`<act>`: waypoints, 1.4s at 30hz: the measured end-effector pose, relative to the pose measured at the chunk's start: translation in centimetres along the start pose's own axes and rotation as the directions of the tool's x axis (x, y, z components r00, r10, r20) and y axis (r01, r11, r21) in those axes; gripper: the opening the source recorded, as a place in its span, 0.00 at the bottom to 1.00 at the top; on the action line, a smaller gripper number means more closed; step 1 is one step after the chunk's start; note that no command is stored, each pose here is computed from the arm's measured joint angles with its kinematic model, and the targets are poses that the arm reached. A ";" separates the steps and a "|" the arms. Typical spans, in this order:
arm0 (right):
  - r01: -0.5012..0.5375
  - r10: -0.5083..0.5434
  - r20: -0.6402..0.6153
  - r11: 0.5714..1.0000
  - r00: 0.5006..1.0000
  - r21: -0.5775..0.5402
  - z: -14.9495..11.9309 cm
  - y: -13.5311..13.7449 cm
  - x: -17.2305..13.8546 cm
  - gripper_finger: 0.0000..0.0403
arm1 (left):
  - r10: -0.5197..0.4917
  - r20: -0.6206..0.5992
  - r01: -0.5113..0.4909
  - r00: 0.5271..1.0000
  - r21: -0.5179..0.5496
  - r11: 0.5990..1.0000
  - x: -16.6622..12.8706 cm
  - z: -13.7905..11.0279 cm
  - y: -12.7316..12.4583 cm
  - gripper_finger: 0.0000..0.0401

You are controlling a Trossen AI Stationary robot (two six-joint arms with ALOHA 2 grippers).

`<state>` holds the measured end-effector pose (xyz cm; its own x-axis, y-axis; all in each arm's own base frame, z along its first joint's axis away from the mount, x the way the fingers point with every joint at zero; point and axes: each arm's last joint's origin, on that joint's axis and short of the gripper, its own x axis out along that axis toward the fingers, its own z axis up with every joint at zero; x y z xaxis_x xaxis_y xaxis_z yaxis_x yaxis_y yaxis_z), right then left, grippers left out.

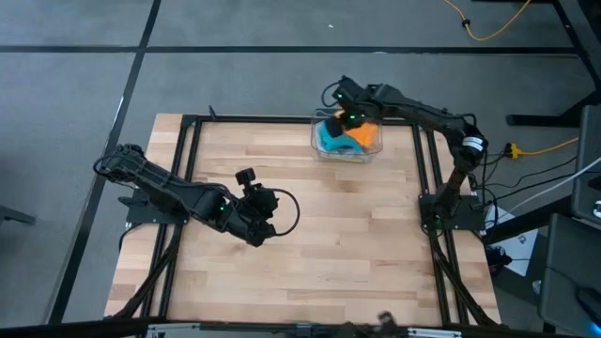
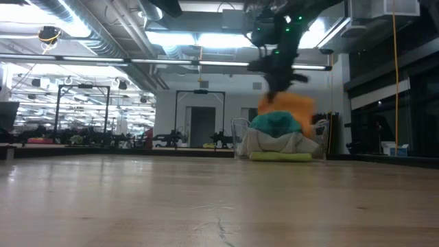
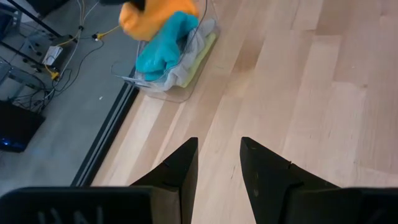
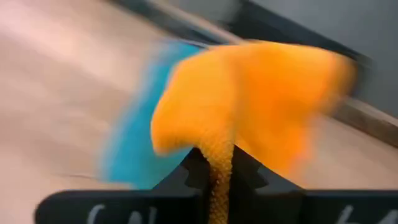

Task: Fold microfiber towels
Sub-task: Put the yellow microfiber towel into the transparent bin

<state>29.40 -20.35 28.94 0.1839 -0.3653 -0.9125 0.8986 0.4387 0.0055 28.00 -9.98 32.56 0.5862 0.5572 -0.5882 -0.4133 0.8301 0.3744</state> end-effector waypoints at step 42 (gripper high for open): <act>-0.239 0.248 -0.026 0.892 0.968 -0.383 -2.4 3.5 3.8 0.43 | 0.050 -0.084 -0.049 0.995 0.016 0.999 1.7 -3.0 -0.6 0.28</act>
<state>32.34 -18.23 24.50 0.3907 -0.2234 -0.8930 0.6050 0.7934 0.0662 27.16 -9.60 29.19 0.5043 0.5942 -0.6266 -0.4305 0.8020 0.4140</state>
